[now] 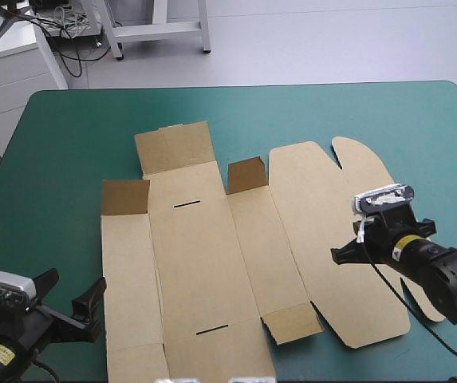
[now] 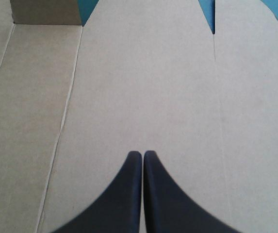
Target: Fold the box
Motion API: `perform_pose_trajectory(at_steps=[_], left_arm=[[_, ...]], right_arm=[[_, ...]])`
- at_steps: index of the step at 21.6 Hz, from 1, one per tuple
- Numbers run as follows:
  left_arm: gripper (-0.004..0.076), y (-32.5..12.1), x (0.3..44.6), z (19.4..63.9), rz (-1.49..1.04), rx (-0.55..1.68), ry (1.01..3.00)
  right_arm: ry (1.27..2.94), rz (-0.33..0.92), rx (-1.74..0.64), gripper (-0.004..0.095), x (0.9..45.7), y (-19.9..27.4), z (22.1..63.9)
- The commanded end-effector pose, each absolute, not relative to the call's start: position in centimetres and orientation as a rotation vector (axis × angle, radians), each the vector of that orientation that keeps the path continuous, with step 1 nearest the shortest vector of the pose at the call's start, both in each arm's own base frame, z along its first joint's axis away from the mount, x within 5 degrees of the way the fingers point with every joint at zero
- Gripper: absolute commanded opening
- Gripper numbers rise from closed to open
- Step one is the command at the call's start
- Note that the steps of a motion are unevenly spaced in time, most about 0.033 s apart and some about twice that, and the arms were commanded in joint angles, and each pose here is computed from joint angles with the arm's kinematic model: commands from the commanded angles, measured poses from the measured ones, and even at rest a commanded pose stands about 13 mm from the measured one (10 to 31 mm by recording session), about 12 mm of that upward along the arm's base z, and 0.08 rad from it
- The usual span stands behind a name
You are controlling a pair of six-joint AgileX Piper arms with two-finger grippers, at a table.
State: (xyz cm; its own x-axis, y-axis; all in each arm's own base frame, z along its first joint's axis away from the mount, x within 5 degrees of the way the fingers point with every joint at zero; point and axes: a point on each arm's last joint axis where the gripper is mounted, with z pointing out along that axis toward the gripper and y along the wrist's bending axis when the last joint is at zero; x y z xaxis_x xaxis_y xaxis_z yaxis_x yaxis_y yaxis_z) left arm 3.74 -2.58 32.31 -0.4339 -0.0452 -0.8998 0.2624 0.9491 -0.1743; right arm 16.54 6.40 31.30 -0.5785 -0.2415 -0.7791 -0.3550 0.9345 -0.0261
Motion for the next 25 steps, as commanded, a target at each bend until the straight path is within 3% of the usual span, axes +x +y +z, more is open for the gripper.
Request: perform_pose_trajectory(at_steps=[1, 5, 12, 18, 25], left_arm=[[0.0583, -2.9, 5.5, 33.1, -0.412, 0.108, 2.058], [0.0583, -3.3, 7.8, 31.1, -0.495, -0.022, 2.331], [0.0583, -3.9, 10.5, 28.3, -0.587, -0.116, 2.537], [0.0583, -3.2, 10.6, 25.6, -0.487, -0.22, 2.659], [0.0583, -4.2, 10.4, 23.8, -0.66, -0.307, 2.684]], right_arm=[[2.097, 0.173, -0.403, -0.0005, 15.3, 5.8, 32.2], [2.062, 0.179, -0.395, -0.0005, 13.3, 5.0, 31.6], [2.018, 0.191, -0.38, -0.0005, 11.7, 4.3, 31.8], [2.014, 0.19, -0.381, -0.0005, 11.7, 4.3, 31.8], [2.003, 0.21, -0.37, -0.0005, 11.7, 4.4, 31.9]])
